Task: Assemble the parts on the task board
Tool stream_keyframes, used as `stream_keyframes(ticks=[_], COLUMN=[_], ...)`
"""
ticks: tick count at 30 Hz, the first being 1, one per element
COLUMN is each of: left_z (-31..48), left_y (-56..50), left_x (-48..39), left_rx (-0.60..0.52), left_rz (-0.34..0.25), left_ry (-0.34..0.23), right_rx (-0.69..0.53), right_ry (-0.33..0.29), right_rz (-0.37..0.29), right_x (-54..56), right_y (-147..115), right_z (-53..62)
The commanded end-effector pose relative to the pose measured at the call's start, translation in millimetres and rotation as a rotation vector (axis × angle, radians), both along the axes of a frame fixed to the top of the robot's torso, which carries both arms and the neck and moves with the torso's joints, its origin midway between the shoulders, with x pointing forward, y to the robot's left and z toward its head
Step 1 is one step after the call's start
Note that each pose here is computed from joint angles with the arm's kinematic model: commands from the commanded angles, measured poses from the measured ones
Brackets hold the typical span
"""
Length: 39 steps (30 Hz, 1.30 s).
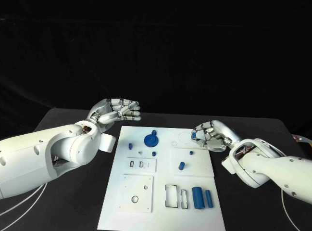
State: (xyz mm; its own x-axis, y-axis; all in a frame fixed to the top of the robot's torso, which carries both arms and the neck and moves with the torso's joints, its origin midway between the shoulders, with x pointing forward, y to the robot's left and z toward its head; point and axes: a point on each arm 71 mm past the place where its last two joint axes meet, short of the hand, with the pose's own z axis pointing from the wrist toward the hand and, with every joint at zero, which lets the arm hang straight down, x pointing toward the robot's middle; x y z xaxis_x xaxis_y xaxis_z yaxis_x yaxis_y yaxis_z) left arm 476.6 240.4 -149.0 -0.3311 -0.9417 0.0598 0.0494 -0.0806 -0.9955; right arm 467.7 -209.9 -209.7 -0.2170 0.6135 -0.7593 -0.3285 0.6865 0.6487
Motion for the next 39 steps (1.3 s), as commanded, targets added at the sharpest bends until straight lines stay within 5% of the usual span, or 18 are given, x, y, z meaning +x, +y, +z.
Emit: stream_keyframes(ticks=[1, 21, 39], left_z=[1.2, -5.2, -5.9], left_y=[-2.3, -13.0, -19.3], left_x=[1.0, 9.1, 8.3], left_rx=[-0.001, 0.020, 0.024], left_rz=[-0.010, 0.002, -0.001], left_ry=[-0.015, 0.019, 0.031], right_rx=[-0.056, -0.179, -0.254], right_ry=[-0.038, -0.055, -0.033], right_rz=[0.001, 0.182, 0.261], right_x=[-3.6, -30.3, -43.8], right_y=[17, 126, 165], right_z=[3.8, -16.1, -41.3])
